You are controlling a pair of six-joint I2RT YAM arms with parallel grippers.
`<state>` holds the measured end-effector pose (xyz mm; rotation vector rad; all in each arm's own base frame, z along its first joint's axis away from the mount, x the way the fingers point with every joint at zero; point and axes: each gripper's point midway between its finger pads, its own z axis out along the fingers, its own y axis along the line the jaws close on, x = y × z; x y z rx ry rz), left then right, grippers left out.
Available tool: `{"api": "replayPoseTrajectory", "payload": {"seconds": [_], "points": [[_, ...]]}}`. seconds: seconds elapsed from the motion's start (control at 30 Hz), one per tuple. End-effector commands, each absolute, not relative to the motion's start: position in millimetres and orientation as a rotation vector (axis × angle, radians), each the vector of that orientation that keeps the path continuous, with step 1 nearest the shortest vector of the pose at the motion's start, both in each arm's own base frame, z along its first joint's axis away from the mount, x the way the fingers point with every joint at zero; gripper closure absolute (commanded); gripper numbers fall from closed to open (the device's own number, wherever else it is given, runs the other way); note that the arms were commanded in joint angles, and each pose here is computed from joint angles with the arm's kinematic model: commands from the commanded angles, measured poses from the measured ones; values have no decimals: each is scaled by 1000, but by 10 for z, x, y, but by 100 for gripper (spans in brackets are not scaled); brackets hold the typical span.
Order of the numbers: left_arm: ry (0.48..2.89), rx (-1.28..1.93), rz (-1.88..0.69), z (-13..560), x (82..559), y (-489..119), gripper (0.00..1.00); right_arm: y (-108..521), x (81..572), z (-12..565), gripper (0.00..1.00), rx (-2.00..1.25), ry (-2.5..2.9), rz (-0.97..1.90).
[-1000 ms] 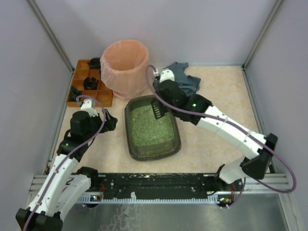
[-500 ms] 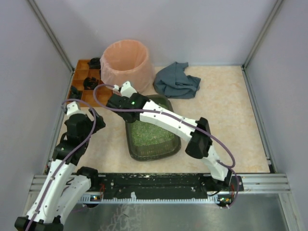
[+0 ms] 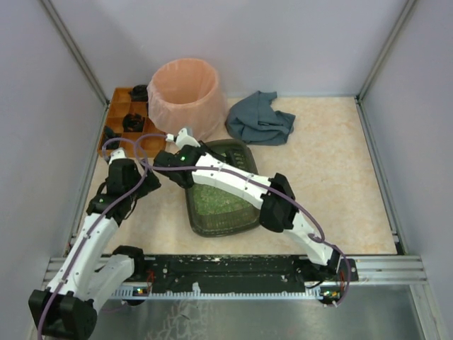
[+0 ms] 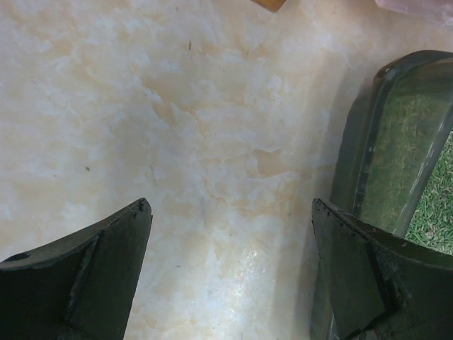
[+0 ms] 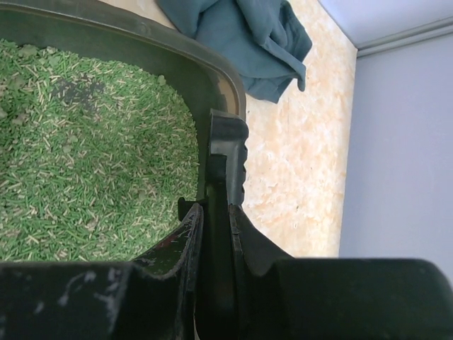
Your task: Clean the litter box
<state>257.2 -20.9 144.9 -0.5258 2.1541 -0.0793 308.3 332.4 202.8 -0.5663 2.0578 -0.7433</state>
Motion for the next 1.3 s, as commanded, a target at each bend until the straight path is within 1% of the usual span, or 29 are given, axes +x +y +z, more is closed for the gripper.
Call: {"api": "replayPoseTrajectory", "payload": {"seconds": [0.0,0.17,0.5,0.67,0.8,0.87,1.0,1.27], "points": [[2191,-520,-224,1398,2659,-363,2,3373,3172,2147,100,-544,1949,-809],[2271,-490,-331,1217,2719,-466,2,3395,3253,2044,100,-552,1919,-866],[2317,-512,-596,1007,2779,-635,4,3308,3395,1895,100,-530,1931,-903],[2319,-543,-636,965,2785,-617,4,3216,3474,1777,100,-534,1957,-930],[2316,-545,-639,964,2775,-613,4,3205,3514,1585,100,-550,2027,-896],[2316,-546,-640,960,2774,-610,4,3257,3499,1464,100,-587,2081,-844],[2314,-539,-646,967,2776,-615,4,3421,3478,1422,100,-619,2143,-699],[2327,-490,-698,969,2772,-686,5,3757,3377,1559,100,-634,2256,-292]]}}
